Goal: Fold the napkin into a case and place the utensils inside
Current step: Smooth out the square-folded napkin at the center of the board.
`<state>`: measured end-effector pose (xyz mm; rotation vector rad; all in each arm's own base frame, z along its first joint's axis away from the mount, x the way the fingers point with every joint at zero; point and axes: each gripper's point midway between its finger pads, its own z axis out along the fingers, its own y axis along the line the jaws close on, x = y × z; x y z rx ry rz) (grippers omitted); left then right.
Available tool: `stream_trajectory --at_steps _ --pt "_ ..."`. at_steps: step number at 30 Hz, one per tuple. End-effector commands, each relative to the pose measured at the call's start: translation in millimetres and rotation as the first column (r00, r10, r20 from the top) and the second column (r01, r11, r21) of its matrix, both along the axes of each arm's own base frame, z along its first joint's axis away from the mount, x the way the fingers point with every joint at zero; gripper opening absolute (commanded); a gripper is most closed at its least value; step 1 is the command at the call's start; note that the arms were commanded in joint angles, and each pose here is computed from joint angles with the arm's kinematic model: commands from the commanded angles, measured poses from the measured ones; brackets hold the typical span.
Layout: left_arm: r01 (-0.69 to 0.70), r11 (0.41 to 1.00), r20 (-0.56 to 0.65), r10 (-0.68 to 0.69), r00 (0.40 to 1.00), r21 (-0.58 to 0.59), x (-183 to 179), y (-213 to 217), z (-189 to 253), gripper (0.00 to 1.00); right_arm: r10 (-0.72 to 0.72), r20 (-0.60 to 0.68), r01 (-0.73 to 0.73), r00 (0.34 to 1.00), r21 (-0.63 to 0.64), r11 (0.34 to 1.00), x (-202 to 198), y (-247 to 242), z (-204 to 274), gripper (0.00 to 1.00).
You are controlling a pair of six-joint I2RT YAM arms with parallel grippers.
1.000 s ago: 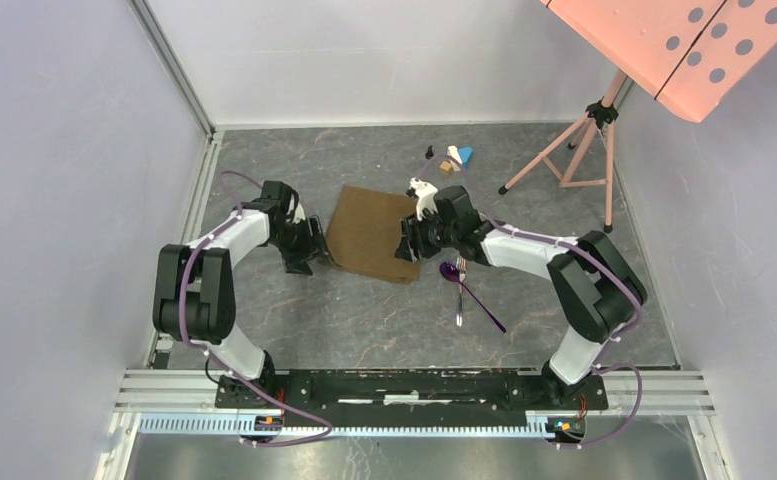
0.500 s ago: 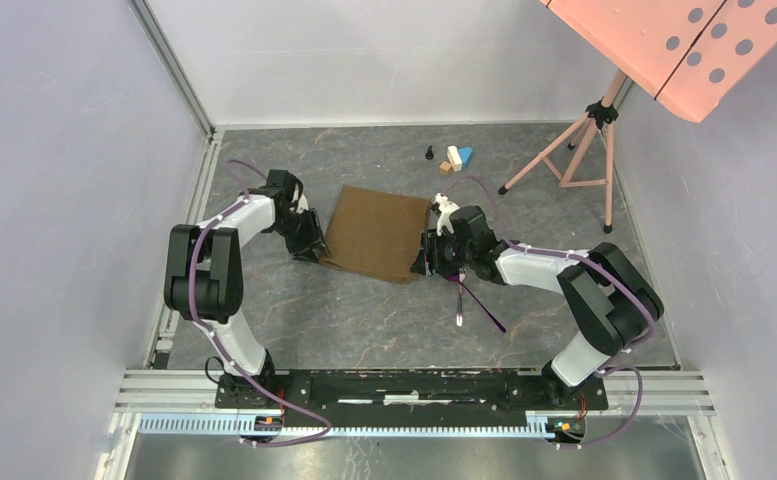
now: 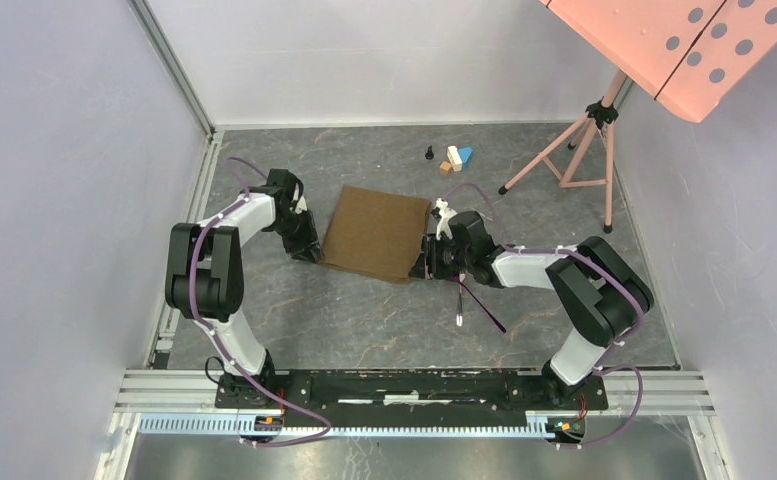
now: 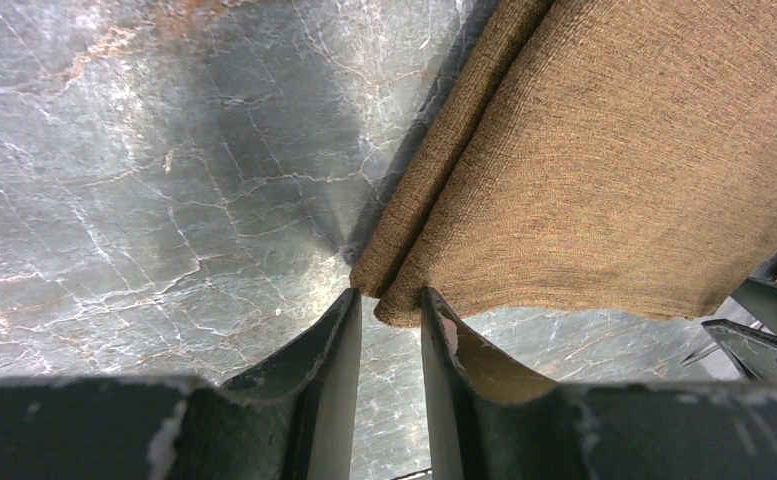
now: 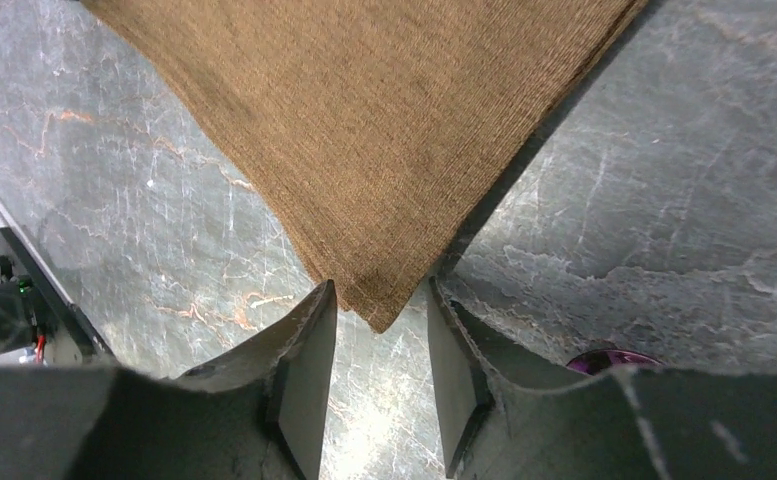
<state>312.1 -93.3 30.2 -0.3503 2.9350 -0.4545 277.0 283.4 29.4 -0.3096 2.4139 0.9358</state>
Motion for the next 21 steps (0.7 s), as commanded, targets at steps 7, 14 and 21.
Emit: stream_trajectory --at_steps 7,14,21 --pt "0.039 0.998 0.032 -0.04 0.999 0.04 8 9 2 0.31 0.013 -0.014 -0.012 1.0 0.097 0.995 -4 12 6 0.37" --pt "0.024 0.999 0.025 -0.025 0.999 0.039 9 13 0 0.27 0.024 0.014 -0.026 1.0 0.131 0.991 -6 16 23 0.16" --pt "0.02 0.999 0.025 -0.021 0.999 0.038 11 13 0 0.22 0.045 0.03 -0.049 0.999 0.175 0.983 -9 22 37 0.08"
